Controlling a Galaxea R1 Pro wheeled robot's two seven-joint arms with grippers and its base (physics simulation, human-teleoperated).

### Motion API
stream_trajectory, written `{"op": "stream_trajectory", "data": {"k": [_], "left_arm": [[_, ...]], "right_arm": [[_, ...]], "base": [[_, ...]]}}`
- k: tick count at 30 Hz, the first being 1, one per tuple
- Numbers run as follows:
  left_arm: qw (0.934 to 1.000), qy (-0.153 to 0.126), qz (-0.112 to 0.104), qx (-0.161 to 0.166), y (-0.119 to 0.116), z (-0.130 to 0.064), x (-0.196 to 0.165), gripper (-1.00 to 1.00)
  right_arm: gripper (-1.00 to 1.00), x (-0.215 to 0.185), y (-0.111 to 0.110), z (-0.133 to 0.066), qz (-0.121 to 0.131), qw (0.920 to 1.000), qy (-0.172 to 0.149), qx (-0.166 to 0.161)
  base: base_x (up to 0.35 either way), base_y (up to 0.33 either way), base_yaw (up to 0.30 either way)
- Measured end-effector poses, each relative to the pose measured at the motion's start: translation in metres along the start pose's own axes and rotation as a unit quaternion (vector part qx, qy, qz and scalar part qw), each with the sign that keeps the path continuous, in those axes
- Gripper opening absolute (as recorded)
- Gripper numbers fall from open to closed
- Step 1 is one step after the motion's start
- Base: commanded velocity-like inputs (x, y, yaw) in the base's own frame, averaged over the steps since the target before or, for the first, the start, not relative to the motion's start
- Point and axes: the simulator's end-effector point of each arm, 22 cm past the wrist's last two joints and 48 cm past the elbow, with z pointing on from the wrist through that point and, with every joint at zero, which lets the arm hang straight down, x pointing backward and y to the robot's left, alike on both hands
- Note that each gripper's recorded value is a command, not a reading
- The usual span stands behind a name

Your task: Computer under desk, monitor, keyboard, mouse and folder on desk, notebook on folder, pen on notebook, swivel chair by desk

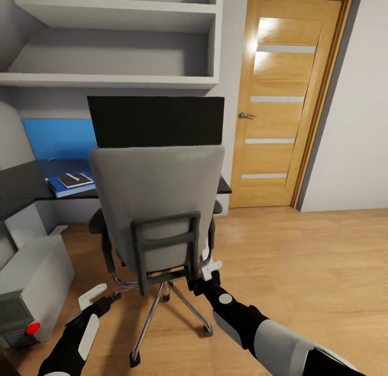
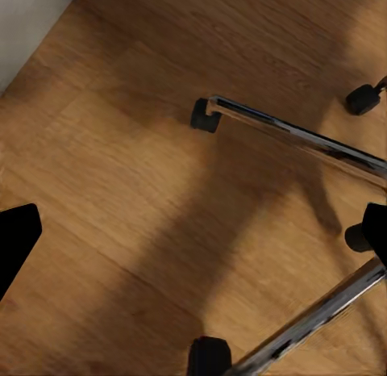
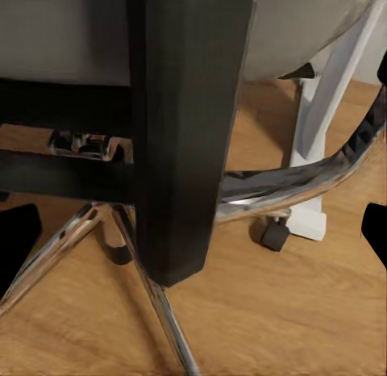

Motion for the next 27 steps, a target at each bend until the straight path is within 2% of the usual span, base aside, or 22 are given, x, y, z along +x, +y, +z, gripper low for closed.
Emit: {"op": "stream_trajectory", "data": {"k": [22, 26, 27], "left_arm": [[1.0, 0.002, -0.001, 0.0, 0.0, 0.0, 0.001, 1.0], [1.0, 0.006, 0.0, 0.0, 0.0, 0.0, 0.005, 1.0], [0.9999, 0.017, 0.002, -0.002, 0.001, 0.002, 0.016, 1.0]], "right_arm": [[1.0, 0.001, -0.004, 0.0, 0.003, 1.0, 0.001, 0.005], [1.0, 0.002, -0.006, 0.0, 0.003, 1.0, 0.002, 0.008], [1.0, 0.002, -0.008, 0.0, 0.003, 0.9999, 0.003, 0.012]], "base": [[-0.336, -0.002, 0.0], [-0.275, -0.1, 0.0], [-0.12, -0.07, 0.0]]}}
